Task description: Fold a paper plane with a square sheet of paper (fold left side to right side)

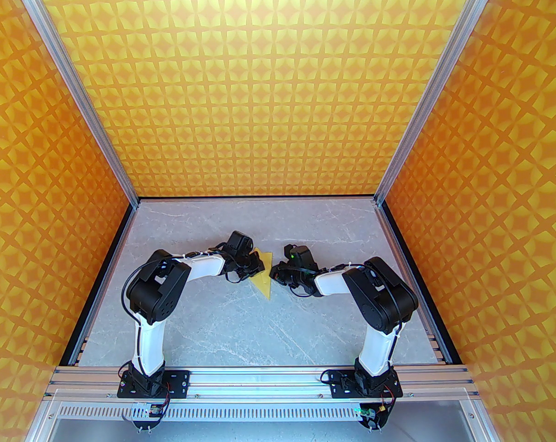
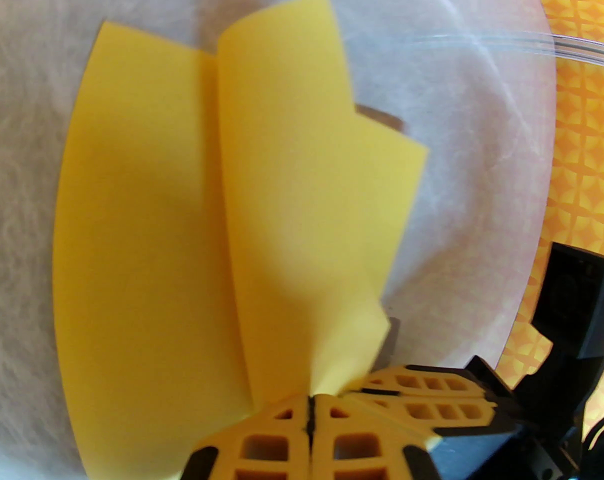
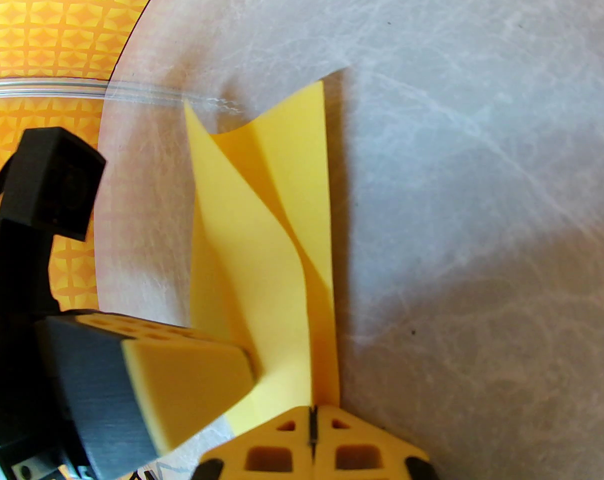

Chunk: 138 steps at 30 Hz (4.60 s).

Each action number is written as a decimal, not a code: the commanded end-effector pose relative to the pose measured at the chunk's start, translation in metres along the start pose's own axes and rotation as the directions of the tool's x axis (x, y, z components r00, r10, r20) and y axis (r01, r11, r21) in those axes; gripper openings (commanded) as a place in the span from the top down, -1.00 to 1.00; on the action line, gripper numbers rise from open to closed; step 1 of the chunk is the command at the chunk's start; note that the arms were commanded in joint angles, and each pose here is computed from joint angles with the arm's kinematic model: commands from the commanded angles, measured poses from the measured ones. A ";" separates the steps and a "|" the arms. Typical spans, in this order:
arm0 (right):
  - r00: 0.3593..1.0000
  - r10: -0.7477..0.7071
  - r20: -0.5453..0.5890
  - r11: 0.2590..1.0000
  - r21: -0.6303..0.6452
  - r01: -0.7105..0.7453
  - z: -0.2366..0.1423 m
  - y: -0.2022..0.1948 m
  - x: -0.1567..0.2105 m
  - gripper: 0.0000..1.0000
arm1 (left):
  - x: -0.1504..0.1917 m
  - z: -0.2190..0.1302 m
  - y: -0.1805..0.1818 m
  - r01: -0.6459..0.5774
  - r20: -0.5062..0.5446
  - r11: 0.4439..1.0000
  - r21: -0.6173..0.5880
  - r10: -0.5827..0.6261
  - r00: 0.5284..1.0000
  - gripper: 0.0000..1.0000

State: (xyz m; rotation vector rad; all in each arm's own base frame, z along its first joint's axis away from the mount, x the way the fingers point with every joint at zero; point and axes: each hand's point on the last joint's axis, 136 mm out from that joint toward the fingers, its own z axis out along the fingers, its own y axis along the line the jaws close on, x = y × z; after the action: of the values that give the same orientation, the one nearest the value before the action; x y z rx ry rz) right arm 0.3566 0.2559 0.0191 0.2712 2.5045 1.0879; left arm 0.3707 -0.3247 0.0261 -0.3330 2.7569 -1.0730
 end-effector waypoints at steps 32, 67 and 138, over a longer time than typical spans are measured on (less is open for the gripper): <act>0.988 -0.068 -0.140 0.996 -0.072 0.058 -0.016 0.047 0.040 1.00 | 0.005 0.007 0.017 -0.016 -0.032 0.997 -0.072 0.013 0.999 0.92; 0.958 0.078 -0.276 0.997 0.049 -0.067 -0.029 -0.011 0.098 1.00 | 0.006 0.012 0.036 0.003 -0.032 0.992 -0.125 -0.008 0.999 0.94; 0.954 0.122 -0.274 0.983 0.169 -0.077 -0.011 -0.044 0.095 1.00 | 0.047 0.007 0.010 -0.078 -0.053 0.996 0.032 0.079 0.995 0.92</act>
State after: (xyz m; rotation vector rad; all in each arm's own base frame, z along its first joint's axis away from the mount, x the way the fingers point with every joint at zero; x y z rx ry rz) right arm 0.2957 0.2773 0.0160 0.1613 2.6657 1.2012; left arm 0.3310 -0.3389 0.0263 -0.2210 2.7474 -1.1577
